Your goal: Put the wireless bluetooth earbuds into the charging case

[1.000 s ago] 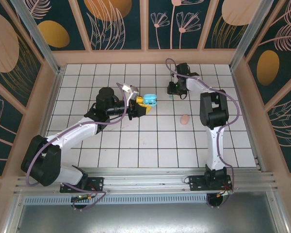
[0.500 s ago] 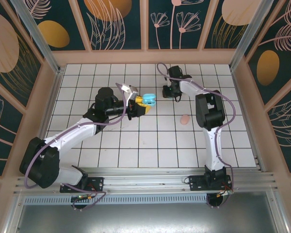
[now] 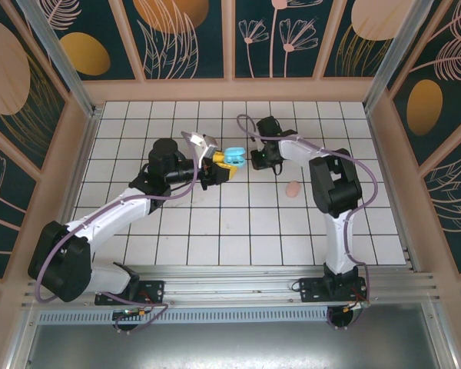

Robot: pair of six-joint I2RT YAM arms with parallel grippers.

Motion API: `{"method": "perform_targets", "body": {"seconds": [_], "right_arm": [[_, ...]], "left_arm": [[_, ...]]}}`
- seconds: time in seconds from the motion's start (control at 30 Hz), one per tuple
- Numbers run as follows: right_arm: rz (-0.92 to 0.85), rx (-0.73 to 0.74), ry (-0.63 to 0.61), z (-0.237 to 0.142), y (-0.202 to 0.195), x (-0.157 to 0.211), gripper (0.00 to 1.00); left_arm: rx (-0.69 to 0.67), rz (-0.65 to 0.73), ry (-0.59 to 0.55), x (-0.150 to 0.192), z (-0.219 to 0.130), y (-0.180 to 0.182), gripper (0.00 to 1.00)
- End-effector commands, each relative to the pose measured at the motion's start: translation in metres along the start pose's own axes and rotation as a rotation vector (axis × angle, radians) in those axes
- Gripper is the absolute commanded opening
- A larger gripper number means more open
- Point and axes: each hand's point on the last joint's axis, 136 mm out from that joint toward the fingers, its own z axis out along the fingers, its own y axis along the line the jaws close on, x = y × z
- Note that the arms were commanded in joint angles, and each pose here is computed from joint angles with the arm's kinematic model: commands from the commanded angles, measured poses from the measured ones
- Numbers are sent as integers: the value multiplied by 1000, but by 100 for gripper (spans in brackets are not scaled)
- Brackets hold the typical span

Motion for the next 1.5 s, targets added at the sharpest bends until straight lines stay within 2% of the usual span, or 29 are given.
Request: {"method": "perform_targets", "body": {"seconds": [0.0, 0.17, 0.37, 0.47, 0.7, 0.93, 1.27, 1.47], "right_arm": [[-27, -39, -2, -20, 14, 10, 20], [-2, -97, -44, -40, 29, 25, 19], [78, -63, -163, -81, 21, 10, 20], [164, -67, -206, -89, 10, 4, 20], [316, -84, -151, -68, -19, 5, 22], [362, -121, -89, -36, -20, 6, 28], [338, -151, -38, -3, -11, 4, 33], [172, -167, -24, 1, 22, 4, 32]], "left_arm": [[-12, 39, -27, -12, -7, -3, 0], [-19, 39, -28, -12, -9, -3, 0], [-25, 47, -29, -13, -11, -5, 0], [-22, 49, -34, -14, -12, -6, 0], [-17, 42, -33, -13, -13, -8, 0], [-25, 42, -38, -11, -17, -10, 0], [-44, 58, -37, -13, -21, -11, 0], [-56, 64, -35, -13, -23, -10, 0]]}}
